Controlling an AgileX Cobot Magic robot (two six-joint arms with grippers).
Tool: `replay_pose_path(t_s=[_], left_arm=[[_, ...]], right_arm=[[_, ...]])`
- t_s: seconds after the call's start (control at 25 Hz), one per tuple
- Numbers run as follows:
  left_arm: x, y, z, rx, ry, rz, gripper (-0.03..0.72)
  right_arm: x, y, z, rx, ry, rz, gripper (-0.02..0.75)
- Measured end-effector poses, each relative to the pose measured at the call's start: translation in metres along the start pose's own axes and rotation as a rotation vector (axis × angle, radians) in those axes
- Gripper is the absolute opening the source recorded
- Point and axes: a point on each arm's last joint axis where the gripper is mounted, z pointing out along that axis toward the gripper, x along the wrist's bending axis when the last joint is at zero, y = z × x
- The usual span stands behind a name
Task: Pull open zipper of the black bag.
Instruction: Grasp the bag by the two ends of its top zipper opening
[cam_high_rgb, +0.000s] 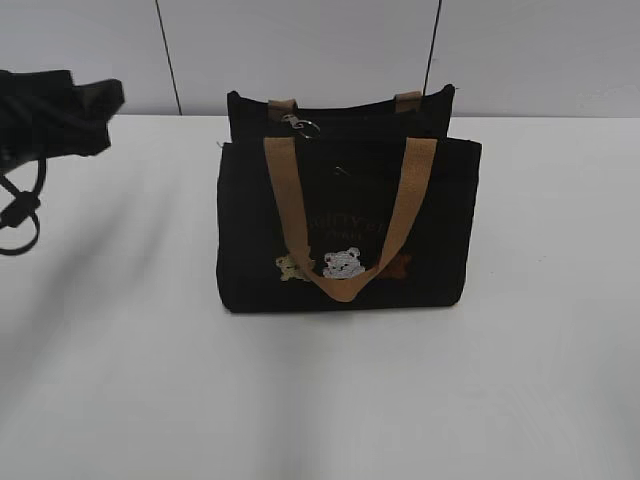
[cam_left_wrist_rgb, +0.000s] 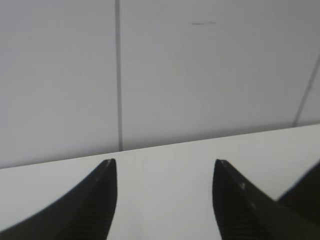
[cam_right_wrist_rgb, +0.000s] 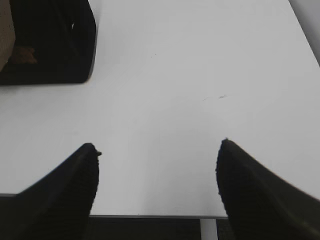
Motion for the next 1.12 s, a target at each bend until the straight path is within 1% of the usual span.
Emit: replay_pose_path(t_s=[0.12, 0.2, 0.24, 0.32, 0.64, 0.76, 0.92, 1.04, 1.12], left_arm=[[-0.015, -0.011, 0.008, -0.014, -0.166, 0.044, 0.453], [-0.022, -0.019, 0.012, -0.001, -0.245, 0.08, 0.453], [-0.025, -0.023, 0.013, 0.007, -0.275, 0.095, 0.453], [-0.028, -0.029, 0.015, 0.02, -0.306, 0.105, 0.453], [-0.03, -0.029, 0.017, 0.006, -0.322, 0.105, 0.452], [-0.029, -0.029, 0.025, 0.002, -0.321, 0.106, 0.452], [-0.029, -0.037, 0.037, 0.027, -0.326, 0.108, 0.452], [-0.024, -0.039, 0.045, 0.038, -0.315, 0.114, 0.448], [-0.018, -0.038, 0.051, 0.037, -0.306, 0.12, 0.428]], right_arm=[[0.0, 0.0, 0.0, 0.0, 0.0, 0.0, 0.557], [0.0, 0.0, 0.0, 0.0, 0.0, 0.0, 0.557], [0.0, 0.0, 0.0, 0.0, 0.0, 0.0, 0.557], [0.0, 0.0, 0.0, 0.0, 0.0, 0.0, 0.557], [0.0, 0.0, 0.0, -0.001, 0.0, 0.0, 0.557], [0.0, 0.0, 0.0, -0.001, 0.0, 0.0, 0.557], [0.0, 0.0, 0.0, -0.001, 0.0, 0.0, 0.557], [0.0, 0.0, 0.0, -0.001, 0.0, 0.0, 0.557], [0.0, 0.0, 0.0, -0.001, 0.0, 0.0, 0.557]])
